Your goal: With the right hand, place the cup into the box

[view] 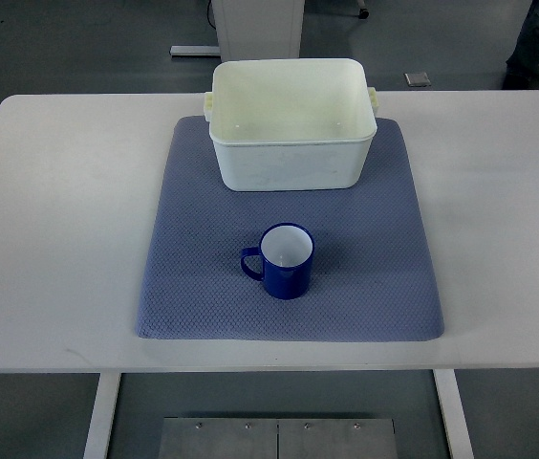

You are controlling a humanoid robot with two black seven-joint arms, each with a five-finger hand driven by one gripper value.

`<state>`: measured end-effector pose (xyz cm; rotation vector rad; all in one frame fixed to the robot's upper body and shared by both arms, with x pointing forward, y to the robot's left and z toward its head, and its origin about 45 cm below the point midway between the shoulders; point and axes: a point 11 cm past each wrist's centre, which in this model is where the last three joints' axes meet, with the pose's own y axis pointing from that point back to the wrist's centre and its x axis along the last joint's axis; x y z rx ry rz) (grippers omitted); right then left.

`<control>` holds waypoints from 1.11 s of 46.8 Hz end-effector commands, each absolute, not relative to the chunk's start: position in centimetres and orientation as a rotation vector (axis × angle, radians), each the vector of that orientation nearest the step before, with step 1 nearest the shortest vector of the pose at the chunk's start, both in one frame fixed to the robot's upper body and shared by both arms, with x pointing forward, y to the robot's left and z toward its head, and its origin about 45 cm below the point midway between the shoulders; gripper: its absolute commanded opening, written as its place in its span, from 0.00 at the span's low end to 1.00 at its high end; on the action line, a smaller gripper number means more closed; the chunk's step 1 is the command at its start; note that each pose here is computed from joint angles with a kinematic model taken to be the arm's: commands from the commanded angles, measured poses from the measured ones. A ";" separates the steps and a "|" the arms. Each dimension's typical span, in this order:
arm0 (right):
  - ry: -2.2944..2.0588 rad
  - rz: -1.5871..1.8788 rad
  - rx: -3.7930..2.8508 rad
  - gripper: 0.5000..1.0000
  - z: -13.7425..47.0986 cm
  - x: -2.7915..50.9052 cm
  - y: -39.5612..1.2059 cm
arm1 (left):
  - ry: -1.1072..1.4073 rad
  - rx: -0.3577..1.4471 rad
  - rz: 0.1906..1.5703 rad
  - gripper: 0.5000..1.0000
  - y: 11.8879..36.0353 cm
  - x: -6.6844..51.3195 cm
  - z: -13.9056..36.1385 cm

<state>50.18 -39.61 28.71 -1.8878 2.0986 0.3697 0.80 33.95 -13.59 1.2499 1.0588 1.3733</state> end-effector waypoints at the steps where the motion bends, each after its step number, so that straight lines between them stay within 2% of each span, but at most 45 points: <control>1: 2.100 0.368 -1.887 1.00 28.7 50.2 -39.7 | 1.052 1.249 1.378 1.00 34.0 1.1 -13.6; 10: 2.103 0.369 -1.885 1.00 28.6 50.1 -39.8 | 1.028 1.227 1.389 1.00 34.0 2.7 -13.4; 40: 2.111 0.373 -1.893 1.00 28.2 50.1 -39.6 | 1.050 1.246 1.378 1.00 34.0 1.2 -13.6; 52: 2.168 0.385 -1.860 1.00 27.0 49.5 -41.0 | 1.051 1.247 1.377 1.00 34.0 1.2 -13.6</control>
